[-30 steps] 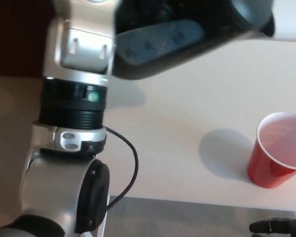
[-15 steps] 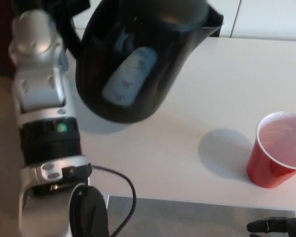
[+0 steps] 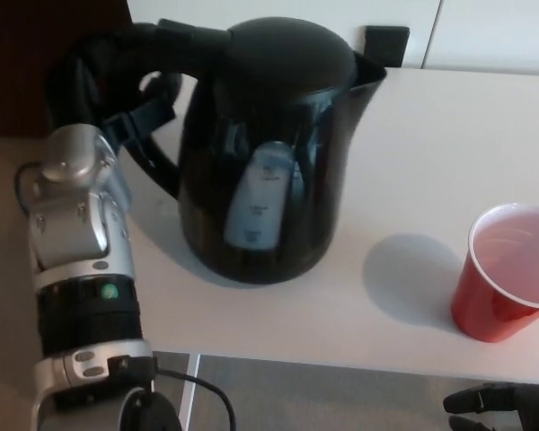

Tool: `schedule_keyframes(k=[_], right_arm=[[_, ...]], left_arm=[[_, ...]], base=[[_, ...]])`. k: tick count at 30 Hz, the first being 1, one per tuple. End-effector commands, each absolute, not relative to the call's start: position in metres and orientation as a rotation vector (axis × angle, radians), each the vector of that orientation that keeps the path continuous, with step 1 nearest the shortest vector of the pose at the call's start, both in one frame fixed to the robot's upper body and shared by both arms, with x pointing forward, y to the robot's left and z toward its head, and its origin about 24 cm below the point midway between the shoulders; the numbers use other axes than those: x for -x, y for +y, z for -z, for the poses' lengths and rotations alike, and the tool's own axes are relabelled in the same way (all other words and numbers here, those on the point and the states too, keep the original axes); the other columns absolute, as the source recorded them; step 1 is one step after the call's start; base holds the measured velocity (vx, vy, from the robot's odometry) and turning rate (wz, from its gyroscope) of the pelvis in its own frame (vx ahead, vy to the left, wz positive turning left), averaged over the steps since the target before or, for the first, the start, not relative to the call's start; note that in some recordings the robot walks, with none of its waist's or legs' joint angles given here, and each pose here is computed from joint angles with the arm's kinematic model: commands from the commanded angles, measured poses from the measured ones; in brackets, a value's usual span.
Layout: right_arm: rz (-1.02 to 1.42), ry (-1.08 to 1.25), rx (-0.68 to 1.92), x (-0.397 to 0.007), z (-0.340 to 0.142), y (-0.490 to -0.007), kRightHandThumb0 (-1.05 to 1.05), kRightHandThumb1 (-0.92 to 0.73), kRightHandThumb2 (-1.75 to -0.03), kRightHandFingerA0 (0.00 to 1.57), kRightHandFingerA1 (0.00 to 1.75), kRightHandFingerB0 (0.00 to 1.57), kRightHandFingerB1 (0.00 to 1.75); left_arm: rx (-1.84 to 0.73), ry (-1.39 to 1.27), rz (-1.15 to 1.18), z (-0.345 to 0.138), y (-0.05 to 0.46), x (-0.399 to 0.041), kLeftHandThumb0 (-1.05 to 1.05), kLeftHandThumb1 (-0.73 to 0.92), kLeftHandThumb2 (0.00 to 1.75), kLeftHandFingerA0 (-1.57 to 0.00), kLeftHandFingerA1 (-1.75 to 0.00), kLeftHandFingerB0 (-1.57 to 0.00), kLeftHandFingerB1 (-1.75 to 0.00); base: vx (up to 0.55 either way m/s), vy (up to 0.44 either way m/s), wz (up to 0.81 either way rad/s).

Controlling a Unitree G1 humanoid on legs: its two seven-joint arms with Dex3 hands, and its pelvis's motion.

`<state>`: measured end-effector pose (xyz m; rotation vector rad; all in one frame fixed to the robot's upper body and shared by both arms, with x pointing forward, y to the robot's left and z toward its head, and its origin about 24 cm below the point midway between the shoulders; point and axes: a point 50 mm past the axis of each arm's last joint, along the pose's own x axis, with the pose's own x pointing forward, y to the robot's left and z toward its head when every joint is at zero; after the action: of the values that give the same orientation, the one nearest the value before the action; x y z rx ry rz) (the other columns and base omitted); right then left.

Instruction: The robot walk towards a table in front and uses its left hand to pick up the pot from the base and pour water to the cup on the right hand side

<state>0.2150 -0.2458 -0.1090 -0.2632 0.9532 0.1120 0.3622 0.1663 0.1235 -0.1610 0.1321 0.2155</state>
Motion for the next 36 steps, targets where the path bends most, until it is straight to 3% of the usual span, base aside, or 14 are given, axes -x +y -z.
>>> schedule_keyframes(k=[1, 2, 6, 7, 10, 12, 14, 24, 25, 31, 33, 36], right_arm=[[-0.119, 0.936, 0.305, -0.22, 0.105, -0.25, -0.58, -0.35, -0.84, 0.78, 0.84, 0.7, 0.79], [-0.125, 0.933, 0.313, -0.22, 0.104, -0.25, -0.59, -0.36, -0.82, 0.81, 0.83, 0.7, 0.76], [-0.13, 0.93, 0.323, -0.221, 0.104, -0.25, -0.59, -0.36, -0.82, 0.81, 0.83, 0.7, 0.76], [-0.134, 0.927, 0.324, -0.222, 0.103, -0.25, -0.57, -0.28, -0.95, 0.78, 0.84, 0.64, 0.78], [-0.15, 0.919, 0.335, -0.225, 0.101, -0.25, -0.58, -0.31, -0.94, 0.75, 0.82, 0.65, 0.78], [-0.145, 0.918, 0.333, -0.227, 0.1, -0.25, -0.58, -0.31, -0.92, 0.76, 0.82, 0.66, 0.78], [-0.143, 0.916, 0.332, -0.228, 0.099, -0.25, -0.59, -0.31, -0.93, 0.77, 0.82, 0.66, 0.78], [-0.157, 0.913, 0.357, -0.229, 0.098, -0.249, -0.59, -0.3, -0.93, 0.76, 0.82, 0.65, 0.78], [-0.16, 0.913, 0.374, -0.231, 0.098, -0.248, -0.57, -0.31, -0.92, 0.76, 0.81, 0.62, 0.76], [-0.154, 0.913, 0.382, -0.233, 0.096, -0.249, -0.58, -0.3, -0.95, 0.79, 0.84, 0.62, 0.77], [-0.157, 0.907, 0.381, -0.234, 0.096, -0.248, -0.57, -0.3, -0.95, 0.77, 0.84, 0.59, 0.75], [-0.156, 0.906, 0.366, -0.235, 0.096, -0.248, -0.57, -0.3, -0.95, 0.77, 0.84, 0.59, 0.75]], left_arm=[[0.216, 0.143, -0.137, -0.118, 0.143, -0.361, -0.14, 0.79, 0.68, -0.88, -1.56, -0.75, -1.1], [0.203, 0.138, -0.133, -0.118, 0.142, -0.361, -0.13, 0.81, 0.64, -0.92, -1.51, -0.76, -0.98], [0.186, 0.132, -0.127, -0.118, 0.142, -0.36, -0.13, 0.81, 0.64, -0.92, -1.51, -0.76, -0.98], [0.148, 0.122, -0.013, -0.12, 0.138, -0.359, -0.64, 0.41, 0.77, 0.0, -0.09, 0.0, -0.11], [0.031, 0.1, 0.215, -0.126, 0.129, -0.352, -0.69, 0.42, 0.76, 0.0, 0.0, 0.0, -0.01], [-0.027, 0.074, 0.251, -0.13, 0.128, -0.35, -0.66, 0.41, 0.76, -0.01, -0.08, 0.0, -0.03], [-0.071, 0.06, 0.268, -0.134, 0.126, -0.35, -0.69, 0.41, 0.74, 0.0, 0.0, 0.0, -0.01], [-0.166, 0.056, 0.326, -0.139, 0.126, -0.343, -0.71, 0.41, 0.75, 0.0, 0.0, 0.0, -0.01], [-0.203, 0.091, 0.363, -0.137, 0.131, -0.342, -0.76, 0.44, 0.55, 0.0, 0.0, 0.0, 0.0], [-0.24, 0.135, 0.43, -0.135, 0.139, -0.341, -0.75, 0.42, 0.55, 0.0, 0.0, 0.0, 0.0], [-0.464, 0.209, 0.502, -0.125, 0.155, -0.339, -0.75, 0.43, 0.55, 0.0, 0.0, 0.0, 0.0], [-0.501, 0.226, 0.518, -0.122, 0.161, -0.338, -0.75, 0.43, 0.55, 0.0, 0.0, 0.0, 0.0]], base=[[0.0, 0.0, 0.0], [0.0, 0.0, 0.0], [0.0, 0.0, 0.0], [0.0, 0.0, 0.0], [0.0, 0.0, 0.0], [0.0, 0.0, 0.0], [0.0, 0.0, 0.0], [0.0, 0.0, 0.0], [0.0, 0.0, 0.0], [0.0, 0.0, 0.0], [0.0, 0.0, 0.0], [0.0, 0.0, 0.0]])
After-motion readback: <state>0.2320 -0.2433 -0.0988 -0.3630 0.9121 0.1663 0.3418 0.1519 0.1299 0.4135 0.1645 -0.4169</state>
